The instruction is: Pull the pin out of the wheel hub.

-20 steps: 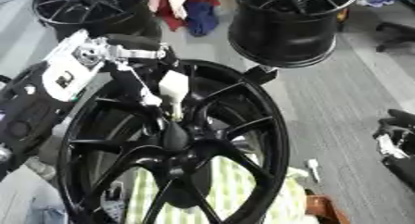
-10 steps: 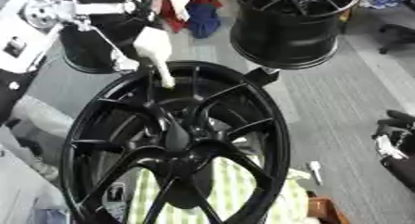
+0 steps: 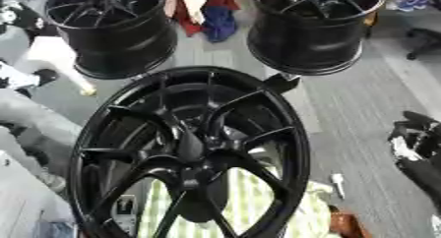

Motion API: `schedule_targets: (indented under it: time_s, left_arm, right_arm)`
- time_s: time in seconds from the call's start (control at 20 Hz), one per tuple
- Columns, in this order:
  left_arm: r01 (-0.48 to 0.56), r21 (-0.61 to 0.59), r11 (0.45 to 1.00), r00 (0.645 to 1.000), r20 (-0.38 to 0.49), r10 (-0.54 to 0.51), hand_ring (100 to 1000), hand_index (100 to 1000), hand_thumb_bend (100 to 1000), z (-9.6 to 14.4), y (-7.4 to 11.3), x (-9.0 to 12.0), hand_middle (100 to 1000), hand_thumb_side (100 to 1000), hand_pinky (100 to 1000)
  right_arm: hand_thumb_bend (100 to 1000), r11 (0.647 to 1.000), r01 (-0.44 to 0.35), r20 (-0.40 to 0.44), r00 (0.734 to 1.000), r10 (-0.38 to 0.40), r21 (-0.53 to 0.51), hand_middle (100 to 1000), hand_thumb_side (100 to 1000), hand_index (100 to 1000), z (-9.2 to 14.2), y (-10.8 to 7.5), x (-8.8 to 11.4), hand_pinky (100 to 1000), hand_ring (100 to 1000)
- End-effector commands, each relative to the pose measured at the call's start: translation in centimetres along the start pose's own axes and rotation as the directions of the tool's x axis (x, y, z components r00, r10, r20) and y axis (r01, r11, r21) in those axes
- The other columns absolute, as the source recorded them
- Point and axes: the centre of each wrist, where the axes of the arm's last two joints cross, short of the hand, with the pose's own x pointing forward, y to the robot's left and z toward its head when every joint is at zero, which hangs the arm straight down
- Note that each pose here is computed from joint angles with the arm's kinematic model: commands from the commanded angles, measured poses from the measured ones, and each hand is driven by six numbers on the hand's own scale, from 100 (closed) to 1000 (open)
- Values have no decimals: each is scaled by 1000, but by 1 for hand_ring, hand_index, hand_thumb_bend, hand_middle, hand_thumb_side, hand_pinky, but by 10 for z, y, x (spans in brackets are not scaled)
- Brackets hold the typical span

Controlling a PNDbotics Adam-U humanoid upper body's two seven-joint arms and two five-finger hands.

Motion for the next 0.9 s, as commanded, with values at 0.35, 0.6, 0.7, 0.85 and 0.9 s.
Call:
schedule_targets:
  time_s: [0.35, 0.6, 0.7, 0.85, 0.9]
  left_arm:
    - [-104, 39, 994, 868, -483, 110, 654, 833, 564, 75, -70, -93, 673, 368, 706]
    - [-104, 149, 983, 813, -557, 171, 811, 938, 798, 89, -103, -107, 878, 552, 823]
    - [-93, 218, 971, 807, -554, 202, 802, 929, 785, 89, -111, -107, 866, 552, 811]
    - [-105, 333, 937, 822, -501, 270, 768, 897, 708, 83, -119, -100, 816, 532, 767]
    - [-119, 368, 922, 830, -473, 295, 759, 888, 679, 80, -120, -97, 804, 530, 754]
  right_arm:
    - [100, 1000, -5, 11, 1000, 6, -25, 658, 263, 804, -1, -4, 3, 687, 592]
    - [100, 1000, -2, 10, 1000, 2, -24, 658, 263, 804, -1, -4, 3, 688, 592]
    - [100, 1000, 0, 9, 1000, 0, -22, 658, 264, 804, -1, -3, 3, 688, 592]
    - [100, 1000, 1, 5, 1000, -1, -27, 658, 264, 804, 0, -4, 2, 688, 592]
    - [100, 1000, 2, 5, 1000, -1, -28, 658, 257, 804, 0, -4, 2, 688, 592]
